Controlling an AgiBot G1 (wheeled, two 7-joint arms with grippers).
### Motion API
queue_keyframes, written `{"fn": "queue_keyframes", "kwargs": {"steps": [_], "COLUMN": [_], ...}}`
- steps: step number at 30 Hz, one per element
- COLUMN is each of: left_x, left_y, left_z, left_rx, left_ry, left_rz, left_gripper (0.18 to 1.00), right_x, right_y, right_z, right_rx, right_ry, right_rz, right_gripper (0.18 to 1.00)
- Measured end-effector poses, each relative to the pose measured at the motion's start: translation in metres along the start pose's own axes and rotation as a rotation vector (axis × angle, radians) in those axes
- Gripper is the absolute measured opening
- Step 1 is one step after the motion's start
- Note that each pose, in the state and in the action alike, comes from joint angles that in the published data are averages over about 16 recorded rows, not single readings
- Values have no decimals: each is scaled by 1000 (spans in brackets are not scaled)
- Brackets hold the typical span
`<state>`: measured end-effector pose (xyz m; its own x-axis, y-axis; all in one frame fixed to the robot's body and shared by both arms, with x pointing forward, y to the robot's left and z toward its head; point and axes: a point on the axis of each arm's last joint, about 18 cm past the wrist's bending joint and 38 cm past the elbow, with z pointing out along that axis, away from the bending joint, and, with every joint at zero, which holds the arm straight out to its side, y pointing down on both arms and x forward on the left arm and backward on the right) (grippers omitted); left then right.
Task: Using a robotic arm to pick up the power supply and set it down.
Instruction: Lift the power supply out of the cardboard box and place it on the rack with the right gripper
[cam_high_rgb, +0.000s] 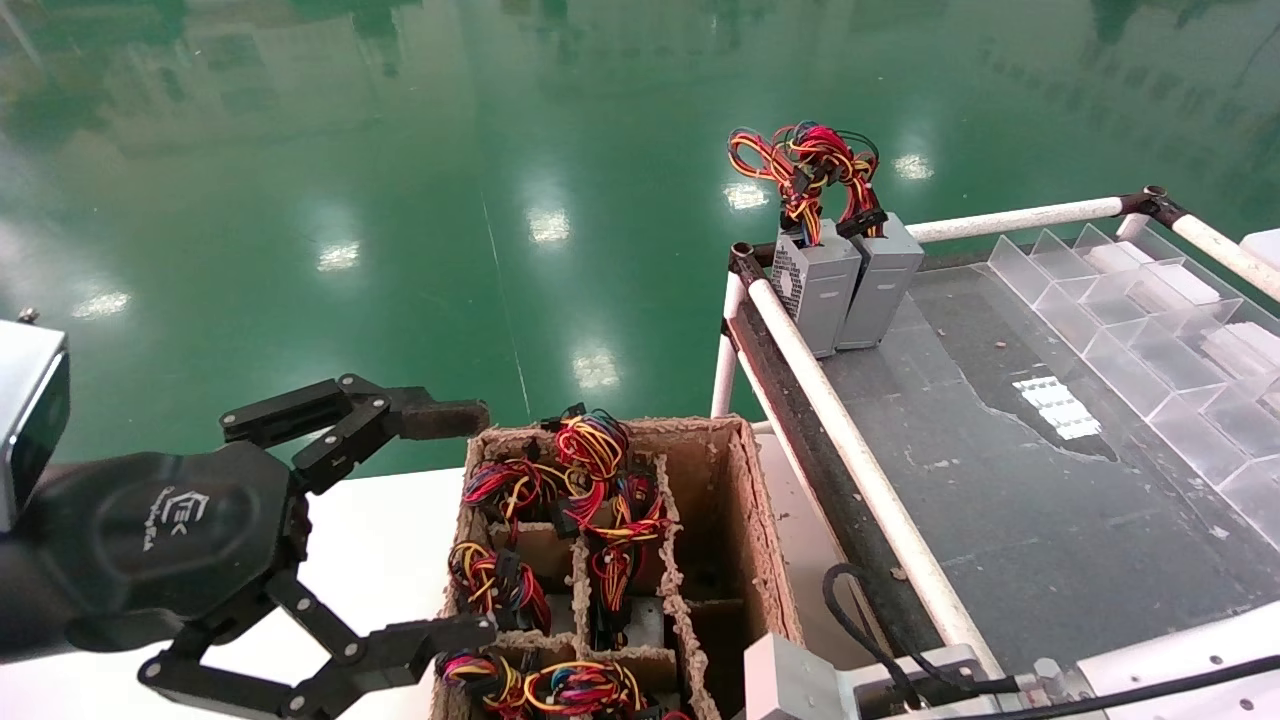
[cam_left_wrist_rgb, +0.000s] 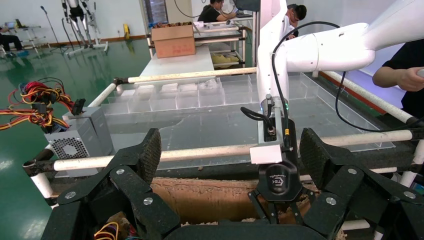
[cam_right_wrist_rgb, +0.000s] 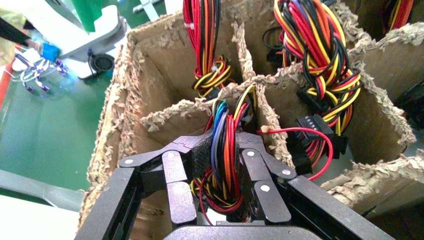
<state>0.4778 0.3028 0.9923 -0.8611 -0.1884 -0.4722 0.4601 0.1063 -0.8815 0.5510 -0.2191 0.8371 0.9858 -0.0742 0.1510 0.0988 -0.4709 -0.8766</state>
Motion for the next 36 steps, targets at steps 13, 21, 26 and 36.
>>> {"fn": "queue_keyframes", "kwargs": {"steps": [13,21,26,36], "left_x": [0,0,0,0], "left_y": [0,0,0,0], "left_z": [0,0,0,0], "left_rx": [0,0,0,0], "left_ry": [0,0,0,0], "left_rz": [0,0,0,0], "left_gripper": [1001,1001,1001,1001], "right_x": [-5,-8,-9,0], "right_y": [-9,-28,-47,-88], "right_z": [-14,-40,-68,-142], "right_rx": [102,213,303,472], "right_ry": [-3,11,43,188], "right_rz": [27,18,-1,-62], "right_gripper": [193,193,193,192]}}
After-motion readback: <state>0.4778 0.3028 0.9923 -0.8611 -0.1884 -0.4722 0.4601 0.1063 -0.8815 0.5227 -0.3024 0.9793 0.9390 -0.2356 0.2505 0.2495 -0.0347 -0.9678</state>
